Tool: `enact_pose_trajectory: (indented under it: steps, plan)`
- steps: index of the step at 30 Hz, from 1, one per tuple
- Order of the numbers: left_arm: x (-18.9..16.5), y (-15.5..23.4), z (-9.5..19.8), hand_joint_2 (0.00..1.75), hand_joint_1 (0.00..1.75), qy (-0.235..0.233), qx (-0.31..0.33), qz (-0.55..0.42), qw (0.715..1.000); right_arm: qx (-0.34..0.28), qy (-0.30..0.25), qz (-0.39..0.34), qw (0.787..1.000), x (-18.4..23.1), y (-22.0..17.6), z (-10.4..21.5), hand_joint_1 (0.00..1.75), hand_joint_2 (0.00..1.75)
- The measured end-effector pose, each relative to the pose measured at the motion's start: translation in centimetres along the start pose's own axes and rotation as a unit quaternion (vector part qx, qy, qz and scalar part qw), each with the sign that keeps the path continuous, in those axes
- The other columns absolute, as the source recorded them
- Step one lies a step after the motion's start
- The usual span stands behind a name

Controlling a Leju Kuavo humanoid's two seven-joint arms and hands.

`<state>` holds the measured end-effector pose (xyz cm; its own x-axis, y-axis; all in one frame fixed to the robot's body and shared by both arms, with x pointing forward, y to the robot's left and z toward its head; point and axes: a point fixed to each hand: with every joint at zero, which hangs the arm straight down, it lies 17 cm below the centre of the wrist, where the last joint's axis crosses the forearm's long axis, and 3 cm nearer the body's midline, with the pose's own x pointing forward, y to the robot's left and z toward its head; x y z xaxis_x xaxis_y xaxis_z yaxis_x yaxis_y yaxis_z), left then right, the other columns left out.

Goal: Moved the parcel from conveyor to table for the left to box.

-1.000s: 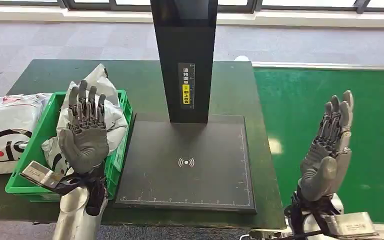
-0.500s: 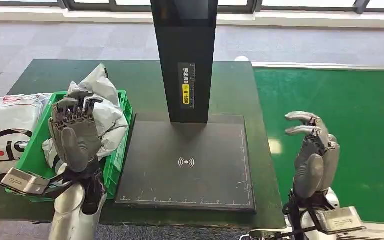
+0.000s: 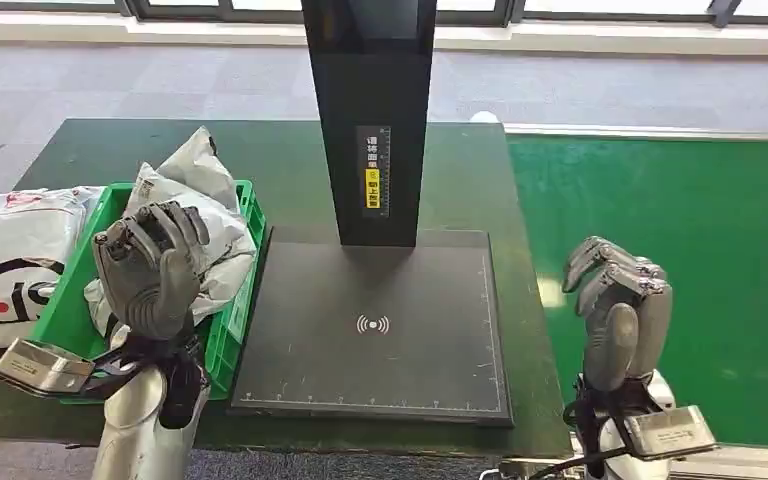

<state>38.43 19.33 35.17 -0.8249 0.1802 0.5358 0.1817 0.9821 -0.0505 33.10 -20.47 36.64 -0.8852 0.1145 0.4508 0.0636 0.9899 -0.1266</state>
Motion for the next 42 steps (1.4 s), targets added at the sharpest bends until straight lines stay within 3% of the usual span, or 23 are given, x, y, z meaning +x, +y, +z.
enact_pose_trajectory:
  steps: [42]
  plan:
    - [-0.4, -0.4, 0.0, 0.0, 0.0, 0.004, 0.0, -0.008, 1.0, -0.026, 0.007, 0.021, 0.999, 0.2, -1.1, 0.7, 0.0, 0.0]
